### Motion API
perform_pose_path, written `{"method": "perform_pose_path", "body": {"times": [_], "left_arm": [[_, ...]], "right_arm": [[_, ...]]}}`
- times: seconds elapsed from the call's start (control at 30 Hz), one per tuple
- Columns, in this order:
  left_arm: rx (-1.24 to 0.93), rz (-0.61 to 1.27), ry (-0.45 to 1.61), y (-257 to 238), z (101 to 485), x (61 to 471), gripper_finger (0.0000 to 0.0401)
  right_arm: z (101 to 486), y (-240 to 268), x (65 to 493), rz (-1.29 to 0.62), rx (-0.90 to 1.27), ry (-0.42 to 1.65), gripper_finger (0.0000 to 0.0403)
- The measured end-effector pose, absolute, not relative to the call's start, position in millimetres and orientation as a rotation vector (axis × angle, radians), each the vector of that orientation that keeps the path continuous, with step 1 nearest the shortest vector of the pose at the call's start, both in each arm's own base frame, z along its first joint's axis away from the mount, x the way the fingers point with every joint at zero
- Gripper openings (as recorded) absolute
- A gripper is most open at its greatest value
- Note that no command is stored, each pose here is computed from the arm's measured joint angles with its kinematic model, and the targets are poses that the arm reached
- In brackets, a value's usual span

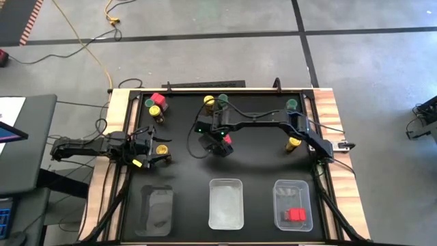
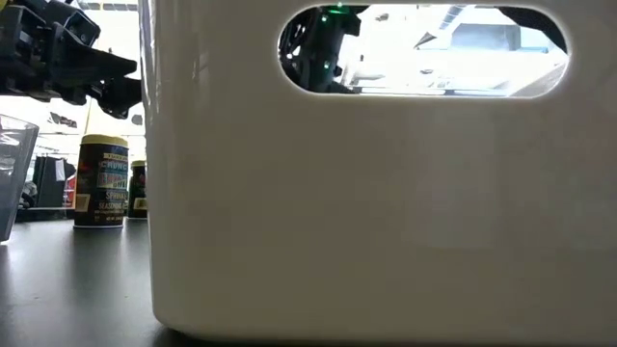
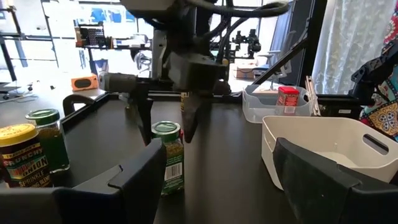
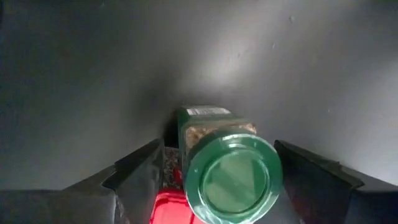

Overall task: Sort spices by type
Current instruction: Put the bottom center green seasoning bottle into the white bin

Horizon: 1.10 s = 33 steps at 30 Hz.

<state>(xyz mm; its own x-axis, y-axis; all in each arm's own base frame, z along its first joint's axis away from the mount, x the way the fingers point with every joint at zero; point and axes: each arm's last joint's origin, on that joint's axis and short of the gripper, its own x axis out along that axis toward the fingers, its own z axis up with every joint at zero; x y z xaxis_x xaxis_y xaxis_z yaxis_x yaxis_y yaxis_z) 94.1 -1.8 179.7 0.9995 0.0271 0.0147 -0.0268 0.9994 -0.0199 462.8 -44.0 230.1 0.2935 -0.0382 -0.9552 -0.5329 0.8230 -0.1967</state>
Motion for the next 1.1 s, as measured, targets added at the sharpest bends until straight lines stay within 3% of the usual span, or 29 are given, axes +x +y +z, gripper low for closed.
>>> {"method": "perform_pose_path", "body": {"times": [0.17,0.5,0.6,0.83,1.1], "left_arm": [[-0.02,0.027,-0.015,-1.8,179.7,94.1,0.0281],[-0.02,0.027,-0.015,-1.8,179.7,94.1,0.0281],[-0.02,0.027,-0.015,-1.8,179.7,94.1,0.0281],[-0.02,0.027,-0.015,-1.8,179.7,94.1,0.0281],[-0.02,0.027,-0.015,-1.8,179.7,94.1,0.0281]], "right_arm": [[223.6,-44.4,465.0,0.354,-0.541,1.253,0.0315],[213.5,-44.4,465.8,0.33,-0.547,1.305,0.0225],[214.2,-44.5,467.7,0.29,-0.524,1.292,0.0222],[218.6,-50.8,471.9,0.113,-0.331,1.254,0.0222],[243.3,-72.5,467.6,-0.275,0.211,1.218,0.0222]]}}
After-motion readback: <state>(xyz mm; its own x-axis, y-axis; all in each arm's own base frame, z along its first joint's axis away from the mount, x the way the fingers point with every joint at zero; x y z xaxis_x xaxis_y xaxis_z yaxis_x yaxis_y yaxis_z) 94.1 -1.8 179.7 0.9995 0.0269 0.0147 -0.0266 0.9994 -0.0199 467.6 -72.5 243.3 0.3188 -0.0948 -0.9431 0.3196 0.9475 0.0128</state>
